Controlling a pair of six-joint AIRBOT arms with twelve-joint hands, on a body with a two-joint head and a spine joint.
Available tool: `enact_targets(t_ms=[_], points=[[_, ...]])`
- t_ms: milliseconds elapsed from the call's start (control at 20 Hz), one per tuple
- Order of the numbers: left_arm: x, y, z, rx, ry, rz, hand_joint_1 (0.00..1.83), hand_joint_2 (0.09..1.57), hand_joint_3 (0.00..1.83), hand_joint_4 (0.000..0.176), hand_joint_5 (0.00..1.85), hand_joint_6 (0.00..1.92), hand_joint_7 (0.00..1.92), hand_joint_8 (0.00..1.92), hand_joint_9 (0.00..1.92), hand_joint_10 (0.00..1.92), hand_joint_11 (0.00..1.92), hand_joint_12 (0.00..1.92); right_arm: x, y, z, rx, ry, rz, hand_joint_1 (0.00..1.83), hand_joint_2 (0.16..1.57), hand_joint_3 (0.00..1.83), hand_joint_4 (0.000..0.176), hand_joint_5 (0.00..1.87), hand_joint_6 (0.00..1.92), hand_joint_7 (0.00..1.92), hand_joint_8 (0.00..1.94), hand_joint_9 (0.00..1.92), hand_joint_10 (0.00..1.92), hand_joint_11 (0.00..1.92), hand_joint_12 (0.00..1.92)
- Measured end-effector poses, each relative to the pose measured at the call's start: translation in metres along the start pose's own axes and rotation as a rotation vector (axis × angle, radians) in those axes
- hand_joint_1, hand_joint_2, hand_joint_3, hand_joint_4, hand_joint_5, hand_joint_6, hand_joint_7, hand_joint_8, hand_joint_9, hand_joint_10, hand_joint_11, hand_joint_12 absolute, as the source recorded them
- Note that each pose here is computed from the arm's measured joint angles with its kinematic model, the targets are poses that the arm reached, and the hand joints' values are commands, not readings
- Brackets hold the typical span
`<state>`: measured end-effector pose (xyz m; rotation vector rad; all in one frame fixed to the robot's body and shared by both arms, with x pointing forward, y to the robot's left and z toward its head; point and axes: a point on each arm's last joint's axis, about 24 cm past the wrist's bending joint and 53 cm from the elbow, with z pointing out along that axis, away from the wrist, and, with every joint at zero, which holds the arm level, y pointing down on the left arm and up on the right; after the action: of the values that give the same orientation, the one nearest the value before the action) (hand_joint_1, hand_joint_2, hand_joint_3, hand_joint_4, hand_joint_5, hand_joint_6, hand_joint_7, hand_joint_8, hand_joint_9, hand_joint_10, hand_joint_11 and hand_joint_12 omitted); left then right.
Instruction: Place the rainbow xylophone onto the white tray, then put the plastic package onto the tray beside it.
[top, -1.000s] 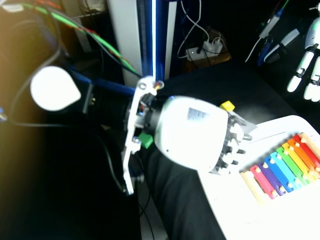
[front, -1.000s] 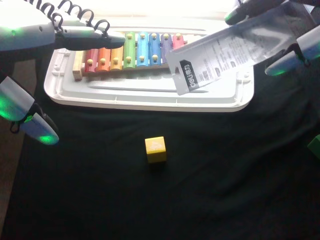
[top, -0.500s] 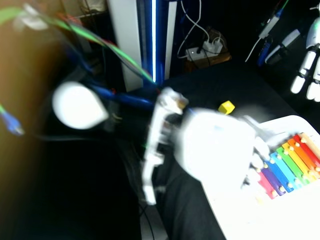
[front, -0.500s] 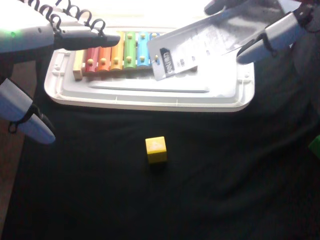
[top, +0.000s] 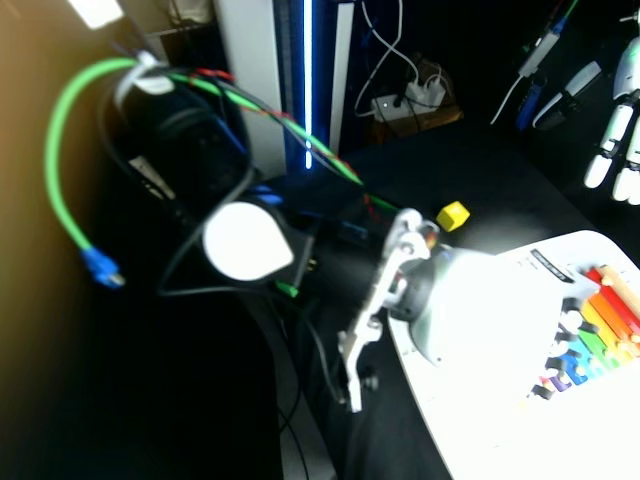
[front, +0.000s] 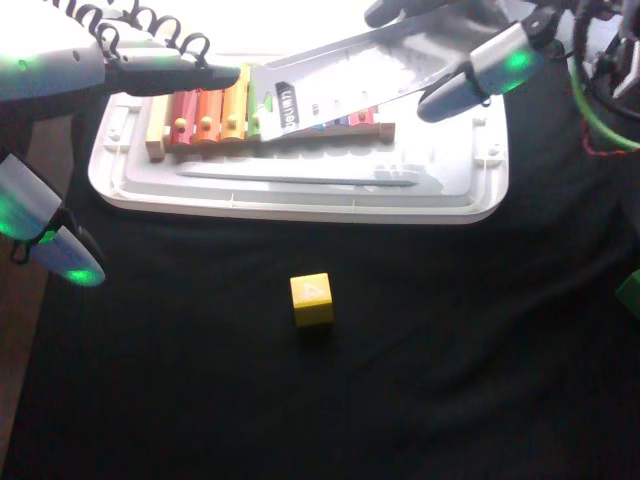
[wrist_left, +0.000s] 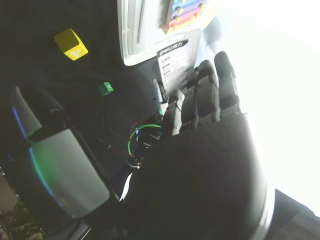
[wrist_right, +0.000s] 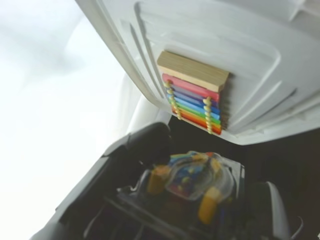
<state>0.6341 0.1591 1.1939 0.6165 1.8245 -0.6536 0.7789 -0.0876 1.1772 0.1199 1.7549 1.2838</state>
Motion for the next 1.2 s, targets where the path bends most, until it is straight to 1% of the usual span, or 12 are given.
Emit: enact_targets(t_ms=[100, 250, 300, 450, 500, 700, 850, 900, 950, 1050, 1150, 1200], points=[[0.000, 0.000, 0.000, 0.002, 0.000, 0.001, 0.91, 0.64, 0.00, 0.095, 0.00, 0.00, 0.13, 0.00, 0.18, 0.00, 0.00, 0.49, 0.007, 0.000, 0.007, 0.001, 0.006, 0.007, 1.40, 1.08, 0.00, 0.000, 0.92, 0.78, 1.05, 0.87, 1.11, 1.10, 0.95, 1.26], [0.000, -0.001, 0.000, 0.004, -0.002, 0.003, 0.90, 0.65, 0.01, 0.090, 0.00, 0.00, 0.13, 0.00, 0.17, 0.00, 0.00, 0.49, 0.009, -0.003, 0.012, 0.013, 0.005, 0.022, 1.27, 1.13, 0.00, 0.000, 0.86, 0.92, 1.07, 1.07, 1.23, 0.66, 1.04, 1.23], [0.000, -0.001, 0.000, 0.004, -0.002, 0.002, 0.90, 0.64, 0.00, 0.100, 0.00, 0.00, 0.13, 0.00, 0.17, 0.00, 0.00, 0.49, 0.009, -0.005, 0.012, 0.020, 0.003, 0.023, 1.37, 1.10, 0.00, 0.000, 0.86, 0.86, 1.04, 0.94, 1.11, 1.03, 0.92, 1.16], [-0.001, -0.002, 0.000, 0.007, -0.005, 0.003, 0.92, 0.66, 0.01, 0.091, 0.00, 0.00, 0.13, 0.00, 0.16, 0.00, 0.00, 0.43, 0.009, -0.012, 0.014, 0.049, -0.003, 0.025, 1.37, 1.15, 0.00, 0.000, 0.83, 0.83, 0.91, 1.18, 0.90, 1.40, 0.72, 1.40], [-0.001, -0.002, 0.000, 0.007, -0.006, 0.004, 0.92, 0.65, 0.00, 0.078, 0.00, 0.00, 0.12, 0.00, 0.17, 0.00, 0.00, 0.43, 0.010, -0.014, 0.015, 0.056, -0.002, 0.025, 1.38, 1.14, 0.00, 0.000, 0.91, 0.75, 0.95, 1.12, 0.86, 1.42, 0.61, 1.44], [-0.001, -0.003, 0.002, 0.011, -0.007, 0.006, 0.92, 0.66, 0.00, 0.095, 0.00, 0.00, 0.13, 0.00, 0.16, 0.00, 0.00, 0.43, 0.022, -0.020, 0.021, 0.073, 0.022, 0.047, 1.38, 1.11, 0.00, 0.000, 0.90, 0.89, 1.01, 0.91, 0.99, 1.22, 0.72, 1.18], [-0.001, -0.004, 0.002, 0.014, -0.006, 0.006, 0.91, 0.66, 0.00, 0.089, 0.00, 0.00, 0.12, 0.00, 0.14, 0.00, 0.00, 0.40, 0.033, -0.029, 0.021, 0.091, 0.042, 0.062, 1.38, 1.12, 0.00, 0.000, 0.78, 1.03, 1.06, 0.90, 0.96, 1.19, 0.66, 0.97], [-0.001, -0.004, 0.002, 0.014, -0.007, 0.004, 0.92, 0.66, 0.00, 0.096, 0.00, 0.00, 0.11, 0.00, 0.13, 0.00, 0.00, 0.36, 0.034, -0.032, 0.020, 0.098, 0.048, 0.058, 1.47, 1.07, 0.00, 0.000, 0.77, 0.42, 1.06, 0.84, 0.94, 1.15, 0.62, 0.96], [-0.002, -0.004, 0.002, 0.013, -0.007, 0.004, 0.91, 0.67, 0.00, 0.084, 0.00, 0.00, 0.11, 0.00, 0.12, 0.00, 0.00, 0.37, 0.035, -0.035, 0.019, 0.105, 0.048, 0.063, 1.38, 1.09, 0.01, 0.000, 0.79, 0.14, 1.01, 0.96, 0.89, 0.61, 0.64, 0.98], [-0.001, -0.005, 0.003, 0.015, -0.007, 0.004, 0.90, 0.67, 0.00, 0.066, 0.00, 0.00, 0.12, 0.00, 0.14, 0.00, 0.00, 0.42, 0.033, -0.038, 0.018, 0.114, 0.045, 0.066, 1.16, 0.99, 0.00, 0.000, 0.67, 0.00, 0.79, 0.04, 0.77, 0.04, 0.49, 0.84], [-0.002, -0.005, 0.003, 0.014, -0.007, 0.003, 0.91, 0.67, 0.00, 0.050, 0.00, 0.00, 0.13, 0.00, 0.14, 0.00, 0.00, 0.45, 0.035, -0.042, 0.017, 0.125, 0.050, 0.066, 1.11, 0.93, 0.00, 0.000, 0.57, 0.00, 0.71, 0.00, 0.66, 0.00, 0.42, 0.78], [-0.002, -0.005, 0.003, 0.015, -0.008, 0.003, 0.91, 0.67, 0.00, 0.058, 0.00, 0.00, 0.13, 0.00, 0.13, 0.00, 0.00, 0.42, 0.035, -0.042, 0.017, 0.125, 0.051, 0.071, 1.07, 0.89, 0.00, 0.012, 0.47, 0.00, 0.61, 0.00, 0.57, 0.00, 0.36, 0.74]])
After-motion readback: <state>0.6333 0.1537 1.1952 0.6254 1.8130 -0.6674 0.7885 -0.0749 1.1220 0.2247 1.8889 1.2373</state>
